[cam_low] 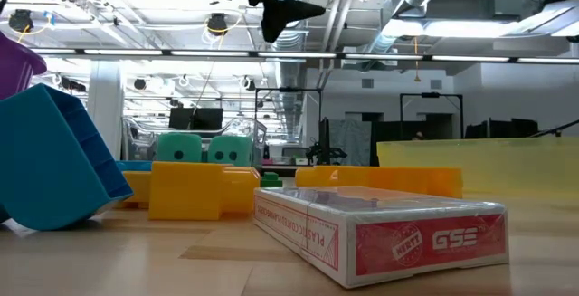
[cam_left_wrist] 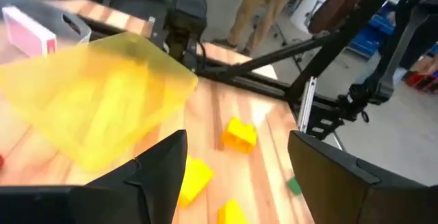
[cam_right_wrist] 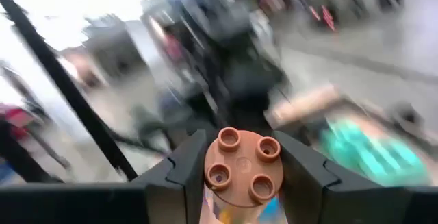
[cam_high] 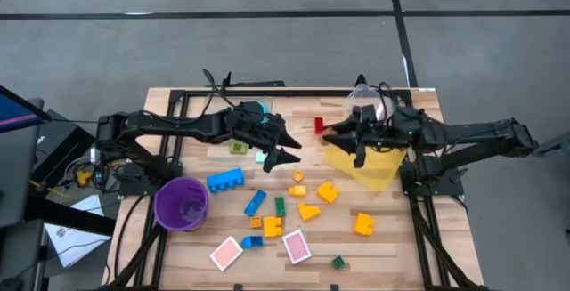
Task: Pick & Place Toys
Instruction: Put the brown game piece into the yellow bin, then put the blue game piece into the yellow bin
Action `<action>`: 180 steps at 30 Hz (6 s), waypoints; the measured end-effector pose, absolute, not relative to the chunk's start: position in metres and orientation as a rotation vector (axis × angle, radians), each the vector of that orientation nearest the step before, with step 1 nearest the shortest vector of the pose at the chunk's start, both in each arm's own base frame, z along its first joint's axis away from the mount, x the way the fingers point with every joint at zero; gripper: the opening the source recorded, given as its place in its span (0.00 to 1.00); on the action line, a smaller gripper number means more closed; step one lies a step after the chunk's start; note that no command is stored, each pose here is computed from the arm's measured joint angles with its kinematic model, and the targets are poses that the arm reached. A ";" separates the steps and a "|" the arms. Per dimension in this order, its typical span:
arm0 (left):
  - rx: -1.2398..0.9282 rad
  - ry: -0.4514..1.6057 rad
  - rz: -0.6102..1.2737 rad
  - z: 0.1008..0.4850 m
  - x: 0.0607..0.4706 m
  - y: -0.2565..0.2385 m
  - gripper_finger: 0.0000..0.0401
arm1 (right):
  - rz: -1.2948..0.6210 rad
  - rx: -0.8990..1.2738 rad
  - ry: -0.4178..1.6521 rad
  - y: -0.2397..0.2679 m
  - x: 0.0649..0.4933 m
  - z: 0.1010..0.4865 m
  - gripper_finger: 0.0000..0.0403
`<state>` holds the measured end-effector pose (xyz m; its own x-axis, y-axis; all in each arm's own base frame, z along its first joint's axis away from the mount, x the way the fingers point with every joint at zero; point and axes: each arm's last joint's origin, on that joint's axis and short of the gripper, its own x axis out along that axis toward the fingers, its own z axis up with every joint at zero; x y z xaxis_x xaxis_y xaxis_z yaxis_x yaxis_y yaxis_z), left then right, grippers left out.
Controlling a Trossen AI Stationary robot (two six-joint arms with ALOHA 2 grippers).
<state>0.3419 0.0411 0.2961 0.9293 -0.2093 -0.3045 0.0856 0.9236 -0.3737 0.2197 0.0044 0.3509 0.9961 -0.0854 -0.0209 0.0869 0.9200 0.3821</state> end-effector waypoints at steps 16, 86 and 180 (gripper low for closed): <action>-0.316 0.250 -0.102 0.330 0.317 0.041 0.51 | -0.589 0.674 0.736 0.018 0.177 0.276 0.33; -0.296 0.155 0.079 0.350 0.301 0.055 0.44 | -1.281 0.695 1.050 0.058 0.157 0.168 0.51; -0.147 0.800 -0.042 0.335 0.266 -0.129 0.75 | -0.871 0.456 0.133 0.026 0.122 0.331 0.51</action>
<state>0.2658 -0.1292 0.3354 0.6965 -0.0929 -0.7115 -0.0186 0.9889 -0.1473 0.1221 0.0257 0.3311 0.6424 -0.7072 -0.2952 0.7631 0.5547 0.3317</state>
